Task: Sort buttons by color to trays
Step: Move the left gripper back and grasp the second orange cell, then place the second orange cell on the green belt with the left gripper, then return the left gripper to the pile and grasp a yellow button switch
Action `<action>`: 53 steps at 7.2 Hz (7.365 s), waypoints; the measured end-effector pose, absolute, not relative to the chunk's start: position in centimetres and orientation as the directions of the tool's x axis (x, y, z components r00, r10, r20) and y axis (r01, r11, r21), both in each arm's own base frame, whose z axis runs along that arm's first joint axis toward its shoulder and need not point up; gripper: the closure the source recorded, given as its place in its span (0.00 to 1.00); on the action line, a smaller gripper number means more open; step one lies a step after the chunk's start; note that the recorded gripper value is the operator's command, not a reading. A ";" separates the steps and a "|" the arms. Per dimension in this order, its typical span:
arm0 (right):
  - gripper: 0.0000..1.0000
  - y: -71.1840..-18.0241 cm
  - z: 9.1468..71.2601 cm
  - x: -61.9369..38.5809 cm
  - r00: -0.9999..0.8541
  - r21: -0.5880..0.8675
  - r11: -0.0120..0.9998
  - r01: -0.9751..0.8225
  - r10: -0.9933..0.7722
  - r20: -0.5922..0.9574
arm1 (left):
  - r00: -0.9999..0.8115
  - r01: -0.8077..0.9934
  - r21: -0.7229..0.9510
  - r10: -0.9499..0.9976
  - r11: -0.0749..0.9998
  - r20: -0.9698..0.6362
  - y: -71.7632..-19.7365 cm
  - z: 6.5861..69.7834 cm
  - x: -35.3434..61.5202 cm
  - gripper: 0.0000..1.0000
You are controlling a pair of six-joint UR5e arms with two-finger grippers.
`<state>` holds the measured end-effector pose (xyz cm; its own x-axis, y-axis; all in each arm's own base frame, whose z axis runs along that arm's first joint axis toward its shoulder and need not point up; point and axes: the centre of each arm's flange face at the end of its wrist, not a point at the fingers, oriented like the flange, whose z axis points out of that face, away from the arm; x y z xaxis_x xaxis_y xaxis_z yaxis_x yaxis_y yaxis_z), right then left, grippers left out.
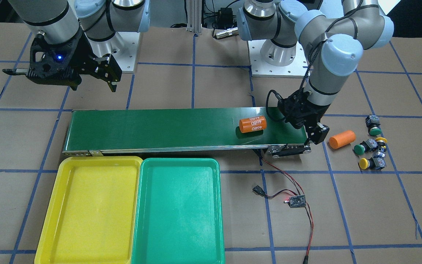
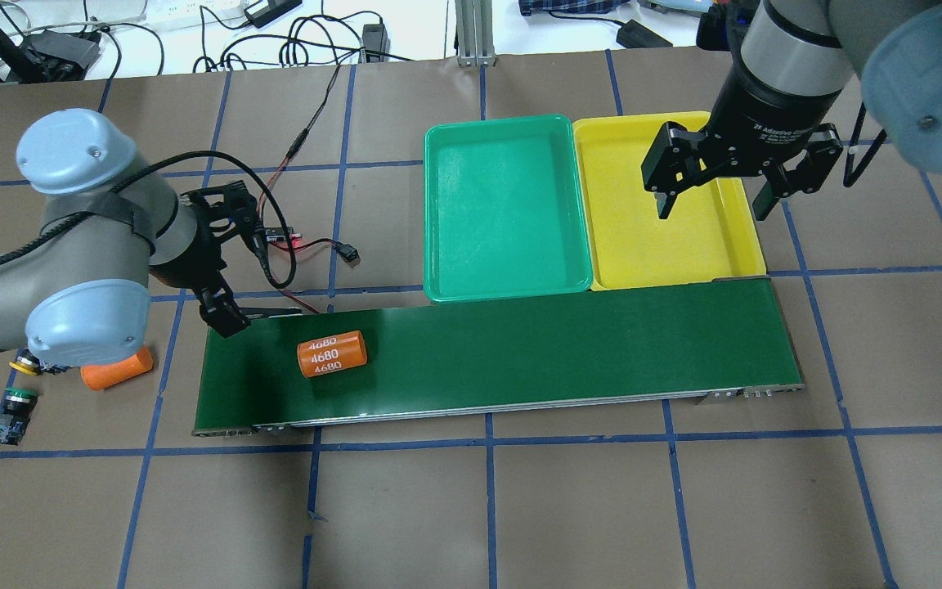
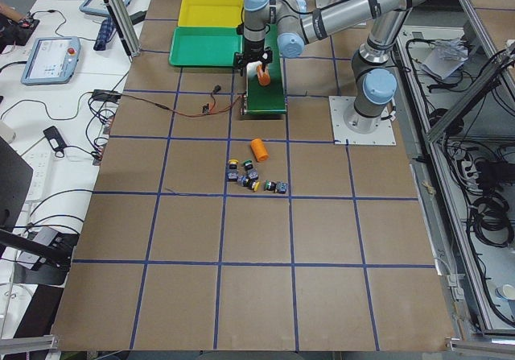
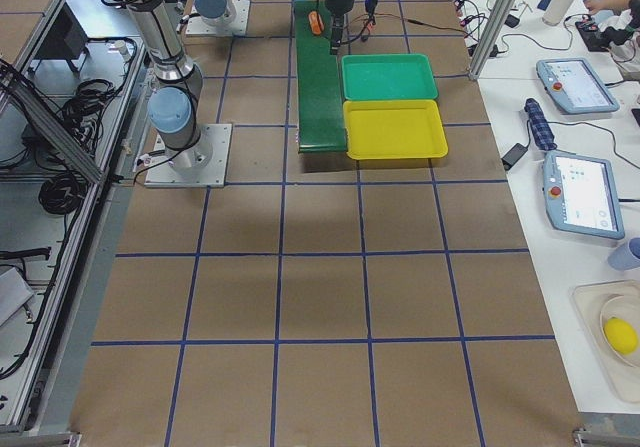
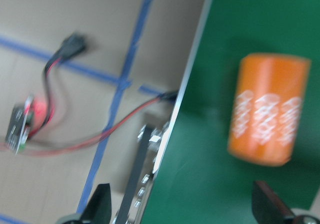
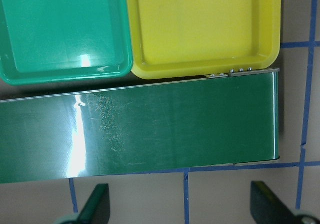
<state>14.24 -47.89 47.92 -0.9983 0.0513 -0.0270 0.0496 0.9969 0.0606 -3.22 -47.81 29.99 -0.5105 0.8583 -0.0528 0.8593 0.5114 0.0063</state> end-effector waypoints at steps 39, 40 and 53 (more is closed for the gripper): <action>0.00 -47.7 47.7 14.2 -0.998 0.066 0.997 0.048 0.050 -0.028 | -0.360 0.932 -0.044 0.933 0.360 -0.007 -47.3 26.2 -3.6 0.00; 0.00 -47.7 47.7 14.2 -0.998 0.065 0.997 0.048 0.050 -0.027 | -0.347 0.937 -0.045 0.938 0.346 -0.025 -48.0 26.1 0.2 0.00; 0.00 -47.7 47.7 14.2 -0.998 0.065 0.997 0.047 0.048 -0.027 | -0.142 0.987 -0.072 0.990 0.141 -0.009 -55.5 17.0 27.6 0.12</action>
<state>14.24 -47.73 47.75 -0.9985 0.0483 -0.0270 0.0465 0.9968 0.0646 27.56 -55.49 16.99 -0.1417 0.9899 -0.0085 0.9874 0.1407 -0.0717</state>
